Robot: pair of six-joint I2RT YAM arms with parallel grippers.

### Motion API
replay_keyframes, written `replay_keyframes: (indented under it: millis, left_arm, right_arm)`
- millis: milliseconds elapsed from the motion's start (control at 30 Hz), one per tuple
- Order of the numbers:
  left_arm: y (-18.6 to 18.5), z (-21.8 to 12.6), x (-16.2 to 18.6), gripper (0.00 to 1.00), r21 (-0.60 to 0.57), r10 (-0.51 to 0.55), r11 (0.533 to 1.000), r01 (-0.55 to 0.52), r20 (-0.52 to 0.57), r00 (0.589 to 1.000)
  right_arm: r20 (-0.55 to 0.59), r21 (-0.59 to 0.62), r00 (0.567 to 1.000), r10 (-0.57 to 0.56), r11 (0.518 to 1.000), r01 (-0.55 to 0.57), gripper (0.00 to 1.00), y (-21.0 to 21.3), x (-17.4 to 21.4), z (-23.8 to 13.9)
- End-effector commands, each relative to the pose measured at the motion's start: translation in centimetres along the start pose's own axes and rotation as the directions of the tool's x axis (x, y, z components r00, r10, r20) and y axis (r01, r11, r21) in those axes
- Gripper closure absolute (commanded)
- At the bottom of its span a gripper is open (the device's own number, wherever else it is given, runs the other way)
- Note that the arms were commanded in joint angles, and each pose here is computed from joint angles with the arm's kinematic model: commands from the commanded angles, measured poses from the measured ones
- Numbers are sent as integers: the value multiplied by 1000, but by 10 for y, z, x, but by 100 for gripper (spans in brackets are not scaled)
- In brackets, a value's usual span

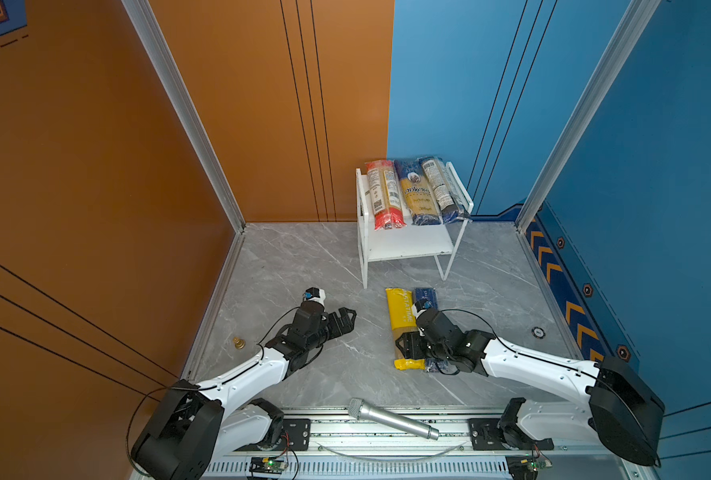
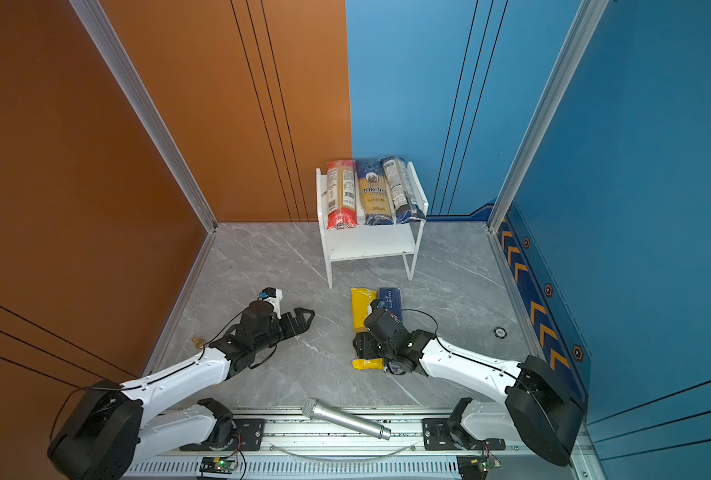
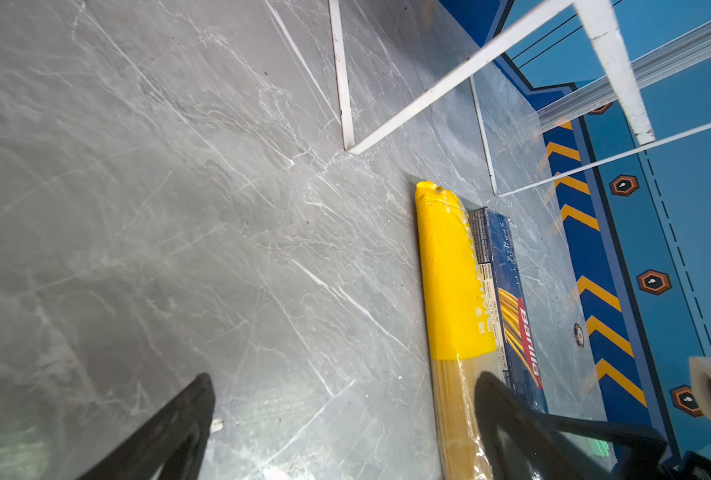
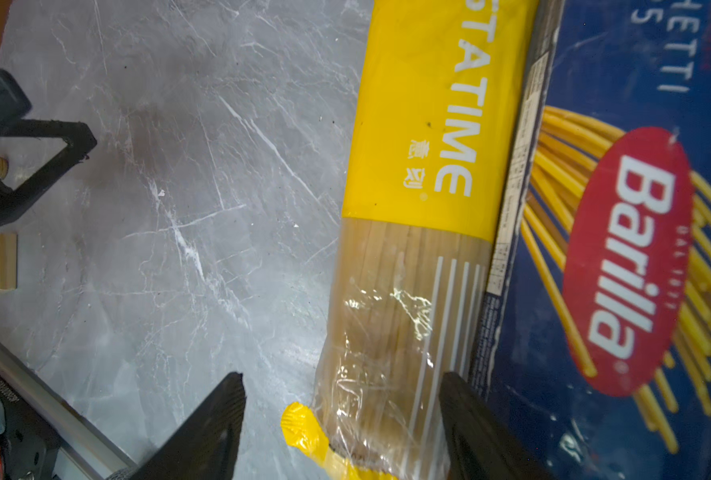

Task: Place and organize the pasta boxes and bags onto the shelf
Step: 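Lower the open right gripper onto the end of the yellow Pastatime pack, then close the right gripper around the near end of the Pastatime pack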

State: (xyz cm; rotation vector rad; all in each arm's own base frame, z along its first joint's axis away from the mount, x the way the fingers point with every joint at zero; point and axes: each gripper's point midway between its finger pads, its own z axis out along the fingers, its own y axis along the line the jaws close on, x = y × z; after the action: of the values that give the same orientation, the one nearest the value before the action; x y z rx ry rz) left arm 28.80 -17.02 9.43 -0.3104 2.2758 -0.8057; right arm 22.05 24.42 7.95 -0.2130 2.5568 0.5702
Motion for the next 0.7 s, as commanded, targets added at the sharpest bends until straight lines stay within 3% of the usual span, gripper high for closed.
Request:
replay_keyframes:
  millis: [0, 367, 667]
  left_arm:
    - [5, -3, 3, 2, -4, -8, 1000, 8, -6, 1000]
    - [9, -5, 4, 2, -7, -16, 1000, 16, -2, 1000]
    - [12, -6, 4, 2, -12, -21, 1000, 21, 0, 1000]
  right_arm:
    - [-18, 79, 1000, 7, 997, -6, 28, -13, 4, 1]
    - [-87, 135, 995, 47, 990, -35, 27, -22, 20, 18]
    - [-119, 240, 993, 27, 971, 2, 27, -34, 25, 21]
